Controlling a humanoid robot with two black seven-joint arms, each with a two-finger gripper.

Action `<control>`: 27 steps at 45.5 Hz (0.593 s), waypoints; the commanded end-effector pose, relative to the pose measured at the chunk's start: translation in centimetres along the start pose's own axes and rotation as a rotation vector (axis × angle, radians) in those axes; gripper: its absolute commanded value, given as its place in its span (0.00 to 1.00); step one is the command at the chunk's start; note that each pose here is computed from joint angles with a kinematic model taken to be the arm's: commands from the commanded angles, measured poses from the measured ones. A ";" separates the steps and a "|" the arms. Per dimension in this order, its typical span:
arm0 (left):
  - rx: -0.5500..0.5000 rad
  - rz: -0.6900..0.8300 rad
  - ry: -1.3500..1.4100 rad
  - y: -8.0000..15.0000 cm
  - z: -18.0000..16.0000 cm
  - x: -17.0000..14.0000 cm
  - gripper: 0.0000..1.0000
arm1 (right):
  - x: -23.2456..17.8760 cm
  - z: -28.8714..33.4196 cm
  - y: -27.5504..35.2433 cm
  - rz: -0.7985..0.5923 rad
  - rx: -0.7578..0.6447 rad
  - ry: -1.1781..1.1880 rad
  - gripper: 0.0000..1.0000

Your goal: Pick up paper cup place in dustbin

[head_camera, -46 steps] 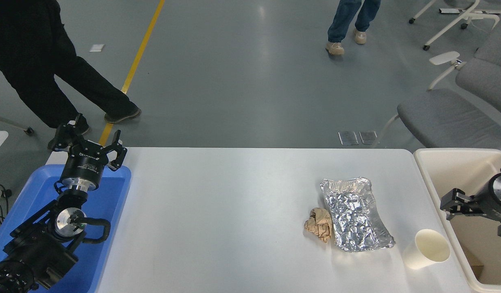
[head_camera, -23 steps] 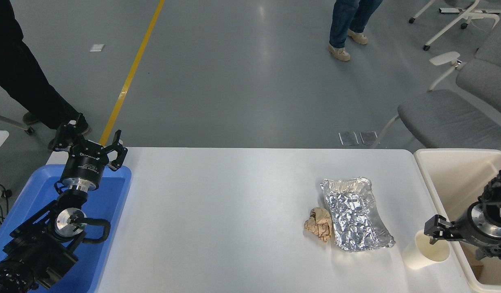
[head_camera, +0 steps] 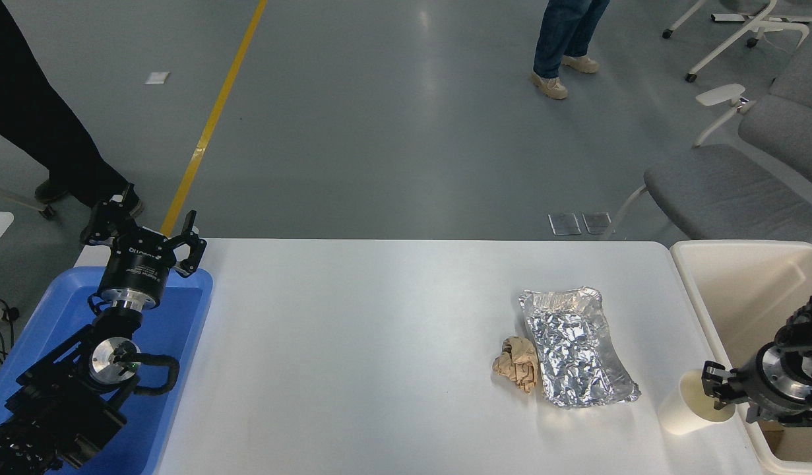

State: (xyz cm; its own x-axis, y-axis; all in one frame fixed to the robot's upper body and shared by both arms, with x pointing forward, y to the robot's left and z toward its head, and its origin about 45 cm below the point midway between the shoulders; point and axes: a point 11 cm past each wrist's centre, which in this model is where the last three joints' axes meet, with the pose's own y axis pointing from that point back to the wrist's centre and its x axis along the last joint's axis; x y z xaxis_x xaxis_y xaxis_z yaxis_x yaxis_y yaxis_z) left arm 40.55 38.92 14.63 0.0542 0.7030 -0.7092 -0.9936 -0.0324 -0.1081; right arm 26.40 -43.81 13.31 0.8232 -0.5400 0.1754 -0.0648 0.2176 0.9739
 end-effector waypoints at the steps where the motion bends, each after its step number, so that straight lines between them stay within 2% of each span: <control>1: -0.001 -0.003 0.001 -0.1 0.0 -0.1 0.99 | -0.7 -0.5 0.1 -0.046 0.025 -0.060 0.00; 14: -0.001 -0.006 0.003 -0.1 0.0 -0.1 0.99 | 0.0 -0.9 2.5 -0.069 0.066 -0.073 0.00; 20: -0.001 -0.006 0.003 -0.1 0.0 -0.1 0.99 | 0.3 -1.1 4.4 -0.161 0.080 -0.022 0.00; 27: -0.001 -0.006 0.003 -0.1 0.0 -0.1 0.99 | 1.5 -1.7 7.3 -0.208 0.101 0.024 0.00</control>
State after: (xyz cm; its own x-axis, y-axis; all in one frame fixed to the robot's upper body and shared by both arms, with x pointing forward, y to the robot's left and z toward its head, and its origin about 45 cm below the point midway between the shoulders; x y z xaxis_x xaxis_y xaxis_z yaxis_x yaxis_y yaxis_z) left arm 40.60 38.87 14.73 0.0598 0.7012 -0.7104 -0.9932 -0.0294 -0.1127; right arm 27.13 -42.33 16.90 0.8109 -0.5827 0.0546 -0.0021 0.0903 0.9959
